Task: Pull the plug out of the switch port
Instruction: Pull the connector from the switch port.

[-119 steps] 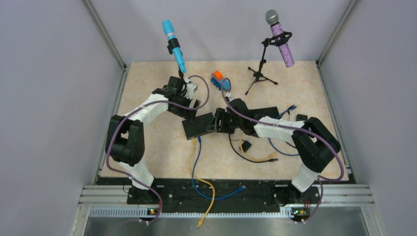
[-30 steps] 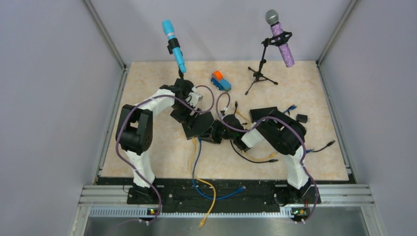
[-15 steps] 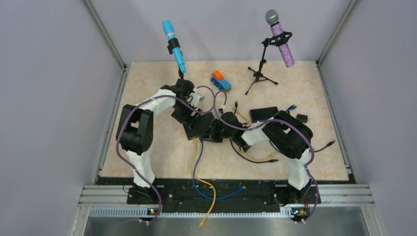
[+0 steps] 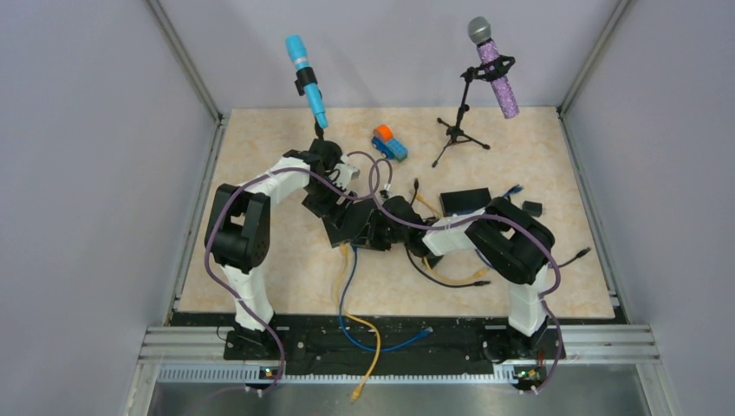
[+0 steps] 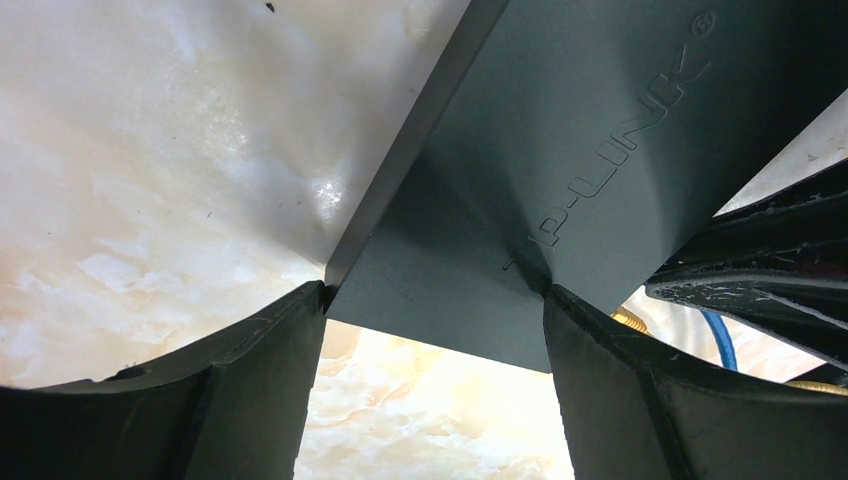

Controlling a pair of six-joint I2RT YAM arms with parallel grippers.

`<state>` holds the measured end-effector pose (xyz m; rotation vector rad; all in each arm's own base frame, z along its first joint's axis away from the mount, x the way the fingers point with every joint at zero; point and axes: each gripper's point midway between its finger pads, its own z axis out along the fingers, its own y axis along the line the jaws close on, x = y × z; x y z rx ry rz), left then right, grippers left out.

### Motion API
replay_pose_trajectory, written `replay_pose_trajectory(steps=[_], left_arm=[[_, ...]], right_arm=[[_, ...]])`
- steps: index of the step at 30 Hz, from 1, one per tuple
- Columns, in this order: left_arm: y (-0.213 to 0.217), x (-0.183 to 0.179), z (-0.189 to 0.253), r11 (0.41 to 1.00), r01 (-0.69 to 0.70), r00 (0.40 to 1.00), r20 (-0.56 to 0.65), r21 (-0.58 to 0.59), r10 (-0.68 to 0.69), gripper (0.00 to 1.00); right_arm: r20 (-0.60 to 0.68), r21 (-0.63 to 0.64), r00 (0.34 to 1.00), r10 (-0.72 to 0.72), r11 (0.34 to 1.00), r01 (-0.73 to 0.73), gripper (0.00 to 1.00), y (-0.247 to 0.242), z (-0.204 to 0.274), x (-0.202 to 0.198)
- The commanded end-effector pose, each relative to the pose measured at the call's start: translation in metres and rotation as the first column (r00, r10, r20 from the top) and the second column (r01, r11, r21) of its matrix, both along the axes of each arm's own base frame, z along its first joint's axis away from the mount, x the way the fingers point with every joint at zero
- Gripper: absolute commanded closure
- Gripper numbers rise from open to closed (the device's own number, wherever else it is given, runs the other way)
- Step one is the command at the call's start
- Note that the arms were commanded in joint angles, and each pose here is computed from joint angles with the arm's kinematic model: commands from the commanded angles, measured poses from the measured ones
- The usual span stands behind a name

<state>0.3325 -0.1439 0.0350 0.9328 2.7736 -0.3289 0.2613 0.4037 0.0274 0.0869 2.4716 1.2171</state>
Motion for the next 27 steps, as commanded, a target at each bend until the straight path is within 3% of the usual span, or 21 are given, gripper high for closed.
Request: replay_pose_trajectory(steps=[1,7,9,12,15,19,23,27], left_arm=[[0.014,-0.018,-0.040,0.993,0.049,0.996,-0.084,0.107,-0.040,0.18],[0.014,-0.018,-0.040,0.993,0.051,0.996,-0.085,0.107,-0.042,0.18],[0.013,-0.018,-0.039,0.993,0.051,0.995,-0.085,0.102,-0.042,0.18],[0.013,-0.019,-0.039,0.994,0.053,0.995,-0.086,0.097,-0.045,0.18],[0.007,-0.021,-0.039,0.996,0.062,0.994,-0.098,0.066,-0.056,0.19],[0.005,-0.018,-0.040,0.996,0.054,0.995,-0.086,0.069,-0.048,0.20],[0.007,-0.013,-0.040,0.996,0.035,0.997,-0.069,0.087,-0.029,0.20],[0.005,-0.001,-0.019,0.997,0.043,0.999,0.018,0.069,-0.044,0.14]], right_arm=[[0.009,-0.050,0.992,0.125,0.991,-0.124,1.00,0.006,-0.001,-0.033],[-0.021,-0.035,0.995,0.099,0.994,-0.100,1.00,0.000,-0.001,-0.036],[-0.049,0.008,0.993,0.108,0.994,-0.108,1.00,0.001,0.002,-0.039],[-0.104,0.178,0.992,0.071,0.983,-0.051,1.00,0.002,0.014,-0.037],[-0.129,0.153,0.990,0.049,0.988,-0.029,1.00,-0.004,0.005,-0.035],[-0.104,0.227,0.989,0.110,0.970,-0.084,1.00,0.007,0.020,-0.037],[-0.067,-0.045,0.995,0.073,0.996,-0.076,1.00,-0.007,0.001,-0.033],[-0.075,-0.016,0.997,0.016,1.000,-0.017,1.00,-0.020,-0.002,-0.022]])
